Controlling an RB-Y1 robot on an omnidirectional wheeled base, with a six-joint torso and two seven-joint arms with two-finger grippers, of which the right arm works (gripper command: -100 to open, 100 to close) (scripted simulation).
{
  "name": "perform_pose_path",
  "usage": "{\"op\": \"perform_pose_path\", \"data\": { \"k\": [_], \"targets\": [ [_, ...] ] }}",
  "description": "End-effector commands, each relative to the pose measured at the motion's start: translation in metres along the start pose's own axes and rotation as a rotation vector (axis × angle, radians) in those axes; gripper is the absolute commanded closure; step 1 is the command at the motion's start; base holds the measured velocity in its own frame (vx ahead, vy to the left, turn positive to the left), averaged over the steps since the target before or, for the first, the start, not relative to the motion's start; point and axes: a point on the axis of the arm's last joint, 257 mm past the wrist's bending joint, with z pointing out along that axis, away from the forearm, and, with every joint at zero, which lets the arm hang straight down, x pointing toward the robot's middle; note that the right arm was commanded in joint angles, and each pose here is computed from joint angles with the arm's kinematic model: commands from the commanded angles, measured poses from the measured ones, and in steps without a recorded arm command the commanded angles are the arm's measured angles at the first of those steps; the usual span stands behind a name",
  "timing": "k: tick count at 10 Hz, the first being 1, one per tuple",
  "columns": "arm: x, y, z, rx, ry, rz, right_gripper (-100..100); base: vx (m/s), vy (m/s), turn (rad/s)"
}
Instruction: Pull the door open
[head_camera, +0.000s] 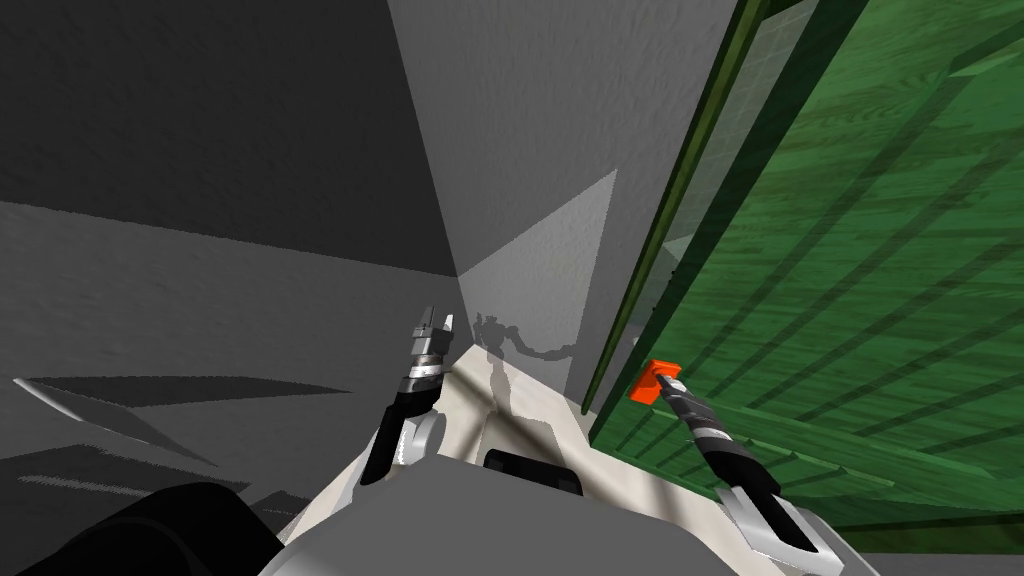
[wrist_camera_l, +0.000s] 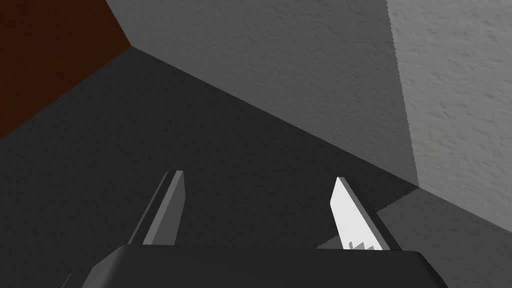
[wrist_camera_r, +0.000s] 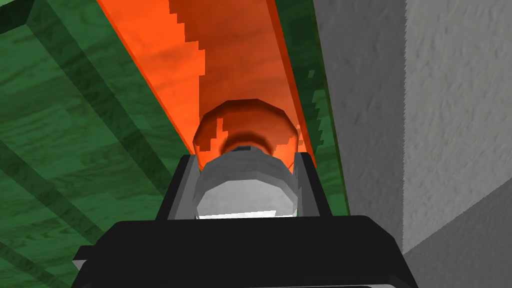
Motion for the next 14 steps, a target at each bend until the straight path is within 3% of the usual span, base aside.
{"op": "perform_pose_path", "data": {
  "k": [1, 4, 6, 9, 13, 14],
  "targets": [
    [-0.004, -0.002, 0.0031, 0.011, -0.014, 0.069, 100, -0.073, -0.051, 0.066],
    [-0.004, -0.001, 0.0053, 0.015, -0.021, 0.134, 100, -0.048, -0.033, 0.044],
    [-0.005, 0.001, 0.0100, 0.023, -0.036, 0.236, 100, -0.067, -0.044, 0.075],
    [-0.005, 0.003, 0.0124, 0.027, -0.043, 0.310, 100, -0.057, -0.045, 0.050],
    [-0.005, 0.007, 0.0204, 0.037, -0.070, 0.492, 100, -0.067, -0.044, 0.070],
    [-0.005, 0.007, 0.0204, 0.037, -0.070, 0.500, 100, -0.054, -0.041, 0.035]
  ]
}}
